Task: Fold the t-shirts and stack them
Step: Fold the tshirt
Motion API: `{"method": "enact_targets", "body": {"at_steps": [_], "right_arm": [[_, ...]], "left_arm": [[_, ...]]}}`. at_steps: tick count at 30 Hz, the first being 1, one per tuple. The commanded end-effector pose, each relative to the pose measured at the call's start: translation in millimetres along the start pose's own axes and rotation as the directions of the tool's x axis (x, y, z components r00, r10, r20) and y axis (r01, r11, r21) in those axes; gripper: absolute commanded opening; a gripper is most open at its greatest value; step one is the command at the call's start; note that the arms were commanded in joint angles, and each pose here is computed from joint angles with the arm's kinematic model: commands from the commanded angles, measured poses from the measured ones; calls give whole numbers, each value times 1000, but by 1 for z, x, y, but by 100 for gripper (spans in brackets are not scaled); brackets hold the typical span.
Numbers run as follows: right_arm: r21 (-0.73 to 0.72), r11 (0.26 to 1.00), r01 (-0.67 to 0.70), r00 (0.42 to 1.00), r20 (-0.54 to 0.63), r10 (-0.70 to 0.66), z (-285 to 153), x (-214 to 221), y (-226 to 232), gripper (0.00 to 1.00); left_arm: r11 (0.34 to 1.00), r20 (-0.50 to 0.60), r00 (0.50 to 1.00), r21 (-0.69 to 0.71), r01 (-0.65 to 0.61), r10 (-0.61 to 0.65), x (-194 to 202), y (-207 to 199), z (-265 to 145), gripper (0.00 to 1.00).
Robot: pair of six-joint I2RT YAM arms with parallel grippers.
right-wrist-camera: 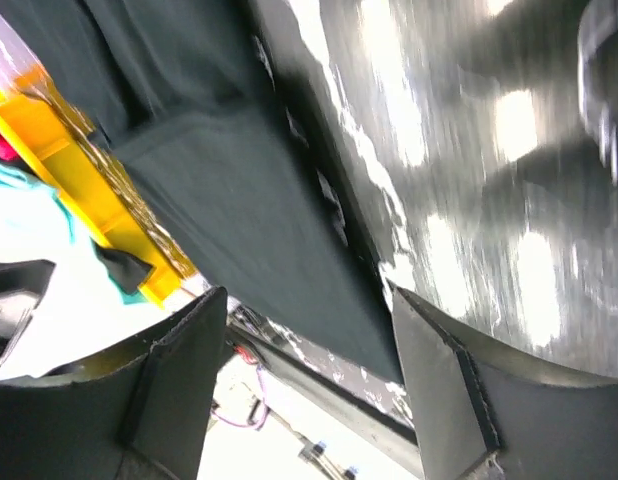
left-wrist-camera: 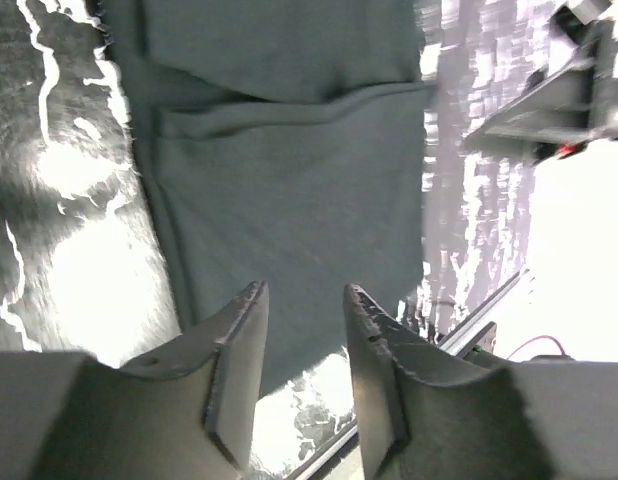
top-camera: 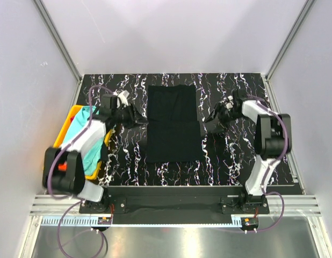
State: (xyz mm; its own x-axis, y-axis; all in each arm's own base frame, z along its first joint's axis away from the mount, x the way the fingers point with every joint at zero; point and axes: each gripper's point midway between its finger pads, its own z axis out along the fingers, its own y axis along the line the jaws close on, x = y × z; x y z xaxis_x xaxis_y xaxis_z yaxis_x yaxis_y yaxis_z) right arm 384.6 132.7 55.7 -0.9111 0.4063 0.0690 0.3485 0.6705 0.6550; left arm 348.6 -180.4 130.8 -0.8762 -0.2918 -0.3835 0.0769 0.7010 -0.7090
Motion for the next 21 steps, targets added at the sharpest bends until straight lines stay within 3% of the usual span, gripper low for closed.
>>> {"method": "enact_targets", "body": {"at_steps": [1,2,5,9,16,21], "right_arm": [[66,998,-10,999,36,7,-22,37,-14,74],[54,998,-24,999,34,22,-23,46,-14,75],[46,994,-101,992,81,97,-28,76,-26,76],[38,983,-179,974,147,172,-25,115,-32,74],[-63,935,-348,909,223,353,-3,160,-54,61],[-47,927,-372,893,256,371,1,158,-64,55]], "left_arm": [[996,-17,997,-60,69,-70,41,9,-10,43],[996,8,997,-44,73,-73,46,2,-16,43],[970,21,971,-58,238,-237,89,9,-19,47],[909,99,912,-92,406,-398,129,26,-24,56],[815,273,798,-76,574,-537,128,43,-23,57],[757,291,750,-112,644,-594,133,54,-14,52]]}}
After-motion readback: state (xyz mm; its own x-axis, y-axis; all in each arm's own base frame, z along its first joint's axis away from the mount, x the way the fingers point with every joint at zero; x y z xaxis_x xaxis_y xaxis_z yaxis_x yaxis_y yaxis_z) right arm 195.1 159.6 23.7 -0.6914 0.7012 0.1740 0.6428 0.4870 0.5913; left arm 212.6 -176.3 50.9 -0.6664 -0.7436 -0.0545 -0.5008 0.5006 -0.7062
